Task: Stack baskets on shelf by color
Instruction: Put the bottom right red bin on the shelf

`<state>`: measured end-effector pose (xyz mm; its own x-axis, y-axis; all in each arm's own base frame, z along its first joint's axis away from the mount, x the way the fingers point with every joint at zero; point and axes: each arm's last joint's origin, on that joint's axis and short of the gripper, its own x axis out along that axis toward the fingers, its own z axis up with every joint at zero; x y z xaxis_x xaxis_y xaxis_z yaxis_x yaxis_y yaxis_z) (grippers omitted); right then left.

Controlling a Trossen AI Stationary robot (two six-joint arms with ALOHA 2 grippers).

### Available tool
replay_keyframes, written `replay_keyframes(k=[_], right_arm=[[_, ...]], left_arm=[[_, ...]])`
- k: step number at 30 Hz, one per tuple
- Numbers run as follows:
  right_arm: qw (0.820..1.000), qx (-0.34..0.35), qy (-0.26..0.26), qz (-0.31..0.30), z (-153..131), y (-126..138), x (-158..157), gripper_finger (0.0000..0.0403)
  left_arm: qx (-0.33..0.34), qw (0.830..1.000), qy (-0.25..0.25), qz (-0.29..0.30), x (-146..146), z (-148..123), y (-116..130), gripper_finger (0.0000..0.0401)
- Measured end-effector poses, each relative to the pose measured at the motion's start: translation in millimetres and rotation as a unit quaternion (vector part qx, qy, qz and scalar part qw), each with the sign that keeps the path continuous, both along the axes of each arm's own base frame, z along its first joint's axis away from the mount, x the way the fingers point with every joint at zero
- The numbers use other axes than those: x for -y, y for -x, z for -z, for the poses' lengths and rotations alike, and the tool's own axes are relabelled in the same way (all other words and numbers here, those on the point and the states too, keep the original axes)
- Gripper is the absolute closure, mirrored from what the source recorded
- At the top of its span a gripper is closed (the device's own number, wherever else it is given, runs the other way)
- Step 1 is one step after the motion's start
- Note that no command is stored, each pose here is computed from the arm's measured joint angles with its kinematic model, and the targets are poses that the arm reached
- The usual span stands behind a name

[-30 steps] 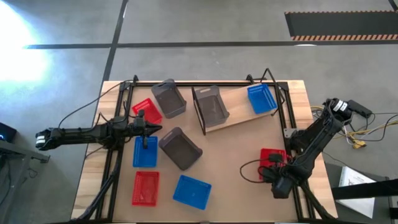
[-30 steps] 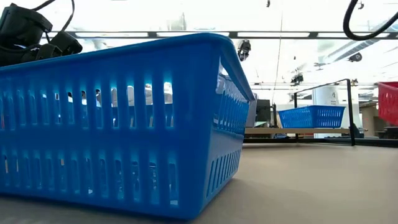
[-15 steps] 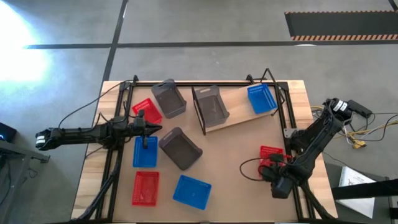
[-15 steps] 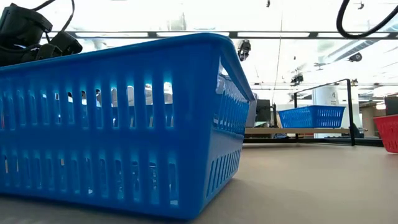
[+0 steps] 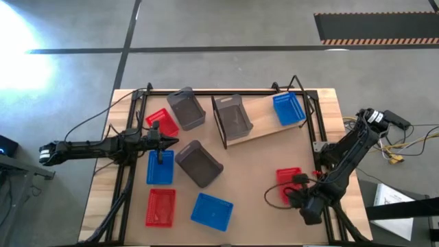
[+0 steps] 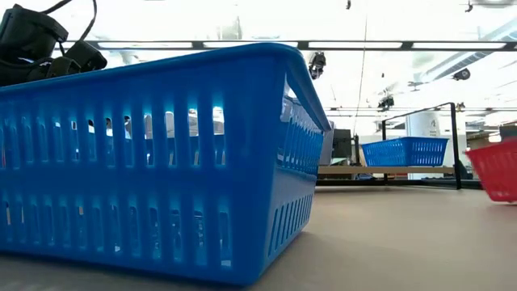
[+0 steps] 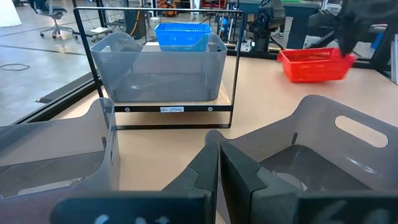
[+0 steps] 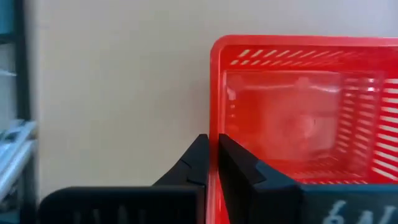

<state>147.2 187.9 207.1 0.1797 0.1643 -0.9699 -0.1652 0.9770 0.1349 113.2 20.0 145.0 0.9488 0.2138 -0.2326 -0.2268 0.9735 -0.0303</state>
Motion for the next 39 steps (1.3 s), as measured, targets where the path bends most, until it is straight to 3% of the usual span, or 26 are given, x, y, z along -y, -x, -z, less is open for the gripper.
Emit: replay_keyframes(k=[3,6,11,14,20,25,29,39], right_arm=[[0.996,0.063,0.035,-0.050,-20,-12,0,0.0389],[0.984,0.112,0.108,-0.087,-43,-23,8,0.0389],[0.959,0.109,0.237,-0.109,-79,-44,44,0.0390],[0.950,0.092,0.277,-0.110,-97,-60,73,0.0390],[0.947,0.067,0.301,-0.093,-118,-81,133,0.0391],[0.944,0.030,0.320,-0.073,-119,-88,188,0.0391],[0.959,0.024,0.278,-0.056,-109,-92,226,0.0391],[0.966,0.048,0.253,-0.037,-90,-93,271,0.0391]], left_arm=[[0.000,1.000,0.000,0.000,0,0,0,0.0401],[0.000,1.000,0.000,0.000,0,0,0,0.0401],[0.000,1.000,0.000,0.000,0,0,0,0.0401],[0.000,1.000,0.000,0.000,0,0,0,0.0401],[0.000,1.000,0.000,0.000,0,0,0,0.0401],[0.000,1.000,0.000,0.000,0,0,0,0.0401],[0.000,1.000,0.000,0.000,0,0,0,0.0401],[0.000,1.000,0.000,0.000,0,0,0,0.0401]])
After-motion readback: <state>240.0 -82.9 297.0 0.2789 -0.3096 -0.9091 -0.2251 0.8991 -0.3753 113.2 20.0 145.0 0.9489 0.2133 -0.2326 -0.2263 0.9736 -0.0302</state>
